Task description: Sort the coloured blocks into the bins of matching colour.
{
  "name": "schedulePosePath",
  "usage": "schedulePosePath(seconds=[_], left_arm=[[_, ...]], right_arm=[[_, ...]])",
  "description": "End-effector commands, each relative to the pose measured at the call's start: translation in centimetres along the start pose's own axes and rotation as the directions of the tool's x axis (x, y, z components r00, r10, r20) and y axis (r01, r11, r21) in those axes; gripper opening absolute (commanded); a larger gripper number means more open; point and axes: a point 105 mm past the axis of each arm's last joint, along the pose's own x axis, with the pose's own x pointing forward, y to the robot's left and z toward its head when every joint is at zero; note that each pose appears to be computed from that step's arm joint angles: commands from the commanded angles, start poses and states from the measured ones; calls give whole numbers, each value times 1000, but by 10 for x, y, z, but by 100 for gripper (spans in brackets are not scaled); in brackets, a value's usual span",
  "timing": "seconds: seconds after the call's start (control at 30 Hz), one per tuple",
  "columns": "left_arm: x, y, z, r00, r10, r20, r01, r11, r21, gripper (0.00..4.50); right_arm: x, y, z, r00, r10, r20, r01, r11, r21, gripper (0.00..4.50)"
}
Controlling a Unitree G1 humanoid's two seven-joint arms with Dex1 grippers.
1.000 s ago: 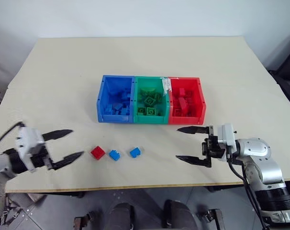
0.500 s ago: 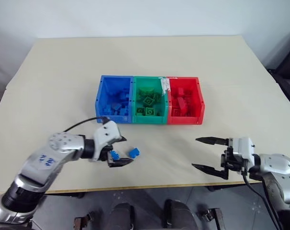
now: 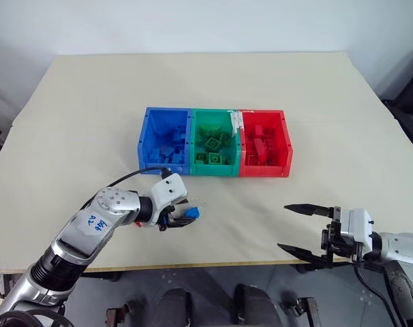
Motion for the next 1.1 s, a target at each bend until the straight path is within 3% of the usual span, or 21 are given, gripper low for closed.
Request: schedulePosePath(seconds=[0.03, 0.1, 0.13, 0.27, 0.4, 0.57, 0.87, 1.1], left_arm=[[6, -12, 0, 998, -63, 6, 62, 998, 8, 163], [5, -13, 2, 997, -68, 20, 68, 998, 14, 96], [4, -12, 3, 997, -67, 29, 67, 998, 16, 91], [-6, -2, 17, 988, -34, 149, 29, 999, 36, 91], [-28, 15, 41, 939, 26, 342, -40, 999, 33, 91], [-62, 82, 82, 783, 307, 541, -289, 950, -120, 91], [-51, 115, 85, 797, 368, 478, -355, 927, -121, 91], [-62, 117, 78, 761, 413, 500, -388, 908, -159, 302]], right_arm=[[4, 0, 10, 999, 24, 27, -23, 999, -37, 450], [4, -3, 11, 999, 22, 27, -21, 999, -40, 450], [4, -4, 11, 999, 21, 27, -20, 999, -41, 450], [10, -10, 18, 996, -25, 87, 27, 999, -20, 450], [16, -22, 32, 967, -158, 199, 159, 987, 14, 450], [23, -37, 45, 912, -291, 287, 292, 955, 41, 450], [25, -49, 52, 918, -280, 280, 296, 955, -17, 450], [25, -52, 51, 926, -267, 268, 286, 958, -34, 450]])
